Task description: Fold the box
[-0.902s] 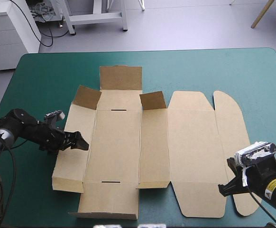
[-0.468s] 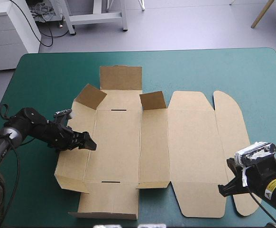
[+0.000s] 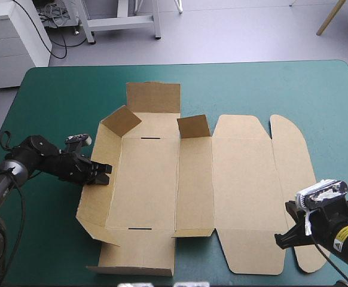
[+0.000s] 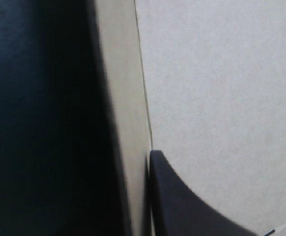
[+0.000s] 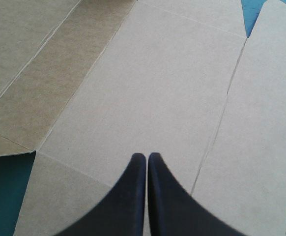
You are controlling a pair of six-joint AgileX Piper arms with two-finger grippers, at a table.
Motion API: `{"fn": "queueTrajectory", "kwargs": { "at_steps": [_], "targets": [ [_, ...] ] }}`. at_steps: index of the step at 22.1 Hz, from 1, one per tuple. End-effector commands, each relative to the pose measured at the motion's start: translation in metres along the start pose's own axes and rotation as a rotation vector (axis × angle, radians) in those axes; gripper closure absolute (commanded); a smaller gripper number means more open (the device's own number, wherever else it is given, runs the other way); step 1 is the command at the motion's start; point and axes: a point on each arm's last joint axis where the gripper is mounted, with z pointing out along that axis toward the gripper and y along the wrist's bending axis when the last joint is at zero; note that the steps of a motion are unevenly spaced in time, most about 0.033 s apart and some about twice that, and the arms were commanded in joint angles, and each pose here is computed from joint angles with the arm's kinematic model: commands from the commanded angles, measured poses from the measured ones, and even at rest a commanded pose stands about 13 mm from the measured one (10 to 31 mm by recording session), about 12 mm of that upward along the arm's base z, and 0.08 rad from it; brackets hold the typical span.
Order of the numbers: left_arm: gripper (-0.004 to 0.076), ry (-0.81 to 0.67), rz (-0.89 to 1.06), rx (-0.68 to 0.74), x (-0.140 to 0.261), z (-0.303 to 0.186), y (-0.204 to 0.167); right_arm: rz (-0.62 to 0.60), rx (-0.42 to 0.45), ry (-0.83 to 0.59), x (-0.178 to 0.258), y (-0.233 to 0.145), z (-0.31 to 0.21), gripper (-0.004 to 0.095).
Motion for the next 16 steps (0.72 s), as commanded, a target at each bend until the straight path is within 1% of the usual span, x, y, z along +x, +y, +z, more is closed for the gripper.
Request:
{"fn": "queueTrajectory", "kwargs": {
  "at_steps": [1, 4, 6, 7, 10, 12, 16],
  "targets": [
    [0.0734, -0.064, 0.028, 0.025, -0.005, -0.011, -0.01, 0.0, -0.002, -0.073, -0.01, 0.0, -0.005, 0.0912],
    [0.0734, -0.085, 0.103, -0.006, -0.013, -0.015, -0.016, -0.001, -0.001, -0.073, -0.01, 0.0, -0.005, 0.0912],
    [0.0734, -0.094, 0.252, -0.1, -0.026, -0.026, -0.029, -0.001, -0.001, -0.073, -0.01, 0.0, -0.005, 0.0912],
    [0.0734, -0.114, 0.294, -0.132, -0.033, -0.031, -0.037, -0.001, -0.001, -0.073, -0.01, 0.0, -0.005, 0.0912],
    [0.0734, -0.227, 0.447, -0.227, -0.062, -0.058, -0.067, -0.001, -0.001, -0.073, -0.01, 0.0, -0.005, 0.0912],
    [0.0734, -0.274, 0.555, -0.307, -0.079, -0.073, -0.086, -0.001, -0.001, -0.073, -0.01, 0.0, -0.005, 0.0912],
    [0.0734, -0.28, 0.759, -0.501, -0.098, -0.082, -0.115, 0.001, -0.004, -0.071, -0.01, 0.0, -0.005, 0.0912]
  ]
}}
